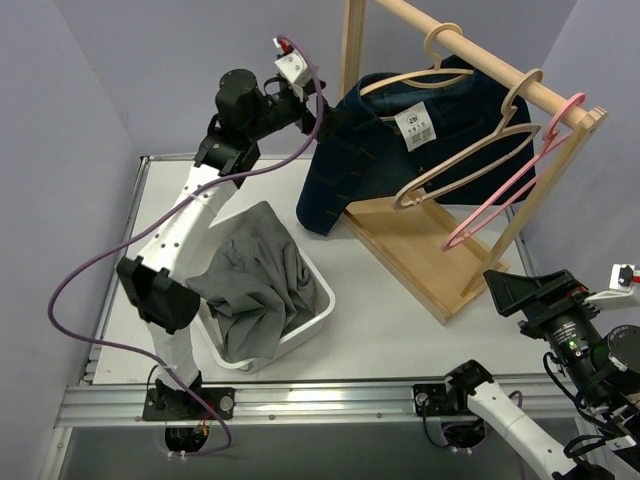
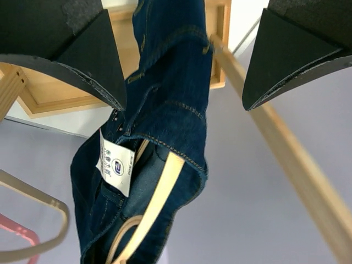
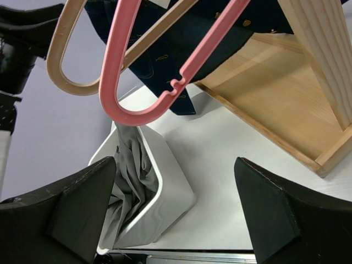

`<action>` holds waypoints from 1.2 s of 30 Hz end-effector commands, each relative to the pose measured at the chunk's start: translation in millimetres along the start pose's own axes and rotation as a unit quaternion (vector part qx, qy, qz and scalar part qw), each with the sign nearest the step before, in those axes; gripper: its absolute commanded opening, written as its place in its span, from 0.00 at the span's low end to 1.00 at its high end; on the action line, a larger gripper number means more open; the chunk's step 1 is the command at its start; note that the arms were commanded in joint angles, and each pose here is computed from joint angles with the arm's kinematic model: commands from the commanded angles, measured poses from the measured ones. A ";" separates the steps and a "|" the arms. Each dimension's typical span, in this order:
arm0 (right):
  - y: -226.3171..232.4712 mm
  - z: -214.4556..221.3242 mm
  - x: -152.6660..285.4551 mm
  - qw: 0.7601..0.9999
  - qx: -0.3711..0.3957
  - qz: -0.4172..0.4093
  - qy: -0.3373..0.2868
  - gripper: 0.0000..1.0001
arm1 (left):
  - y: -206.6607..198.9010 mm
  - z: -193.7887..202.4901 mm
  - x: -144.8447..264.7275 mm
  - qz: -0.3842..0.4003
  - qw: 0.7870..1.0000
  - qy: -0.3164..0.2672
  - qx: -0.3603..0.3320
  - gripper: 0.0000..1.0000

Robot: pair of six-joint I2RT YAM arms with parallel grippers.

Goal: Remove the skirt from the hanger

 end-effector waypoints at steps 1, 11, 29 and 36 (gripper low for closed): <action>4.0 -2.2 -10.6 0.999 0.018 0.025 0.010 0.84 | 1.0 -3.9 -24.7 0.077 0.995 -0.056 -0.035 0.94; 1.0 -0.6 -17.0 0.999 0.020 0.045 0.007 0.84 | 17.6 43.8 -60.7 0.068 0.995 -0.062 -0.023 0.94; 6.5 -4.6 -11.3 1.000 0.024 0.018 0.007 0.84 | -11.5 31.7 -56.0 0.052 0.981 -0.071 0.172 0.02; 4.9 -8.5 1.1 1.000 0.014 0.006 -0.005 0.84 | -34.2 -34.0 -28.9 0.120 0.958 -0.116 0.232 0.02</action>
Point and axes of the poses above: each gripper's point midway between its finger pads, its own x axis back along the fingers, its own y axis along the line the jaws close on, z = x × y, the point moved 9 cm from there along x, back along the fingers, and after that the axes turned 4 degrees about -x, right-handed, at the moved point
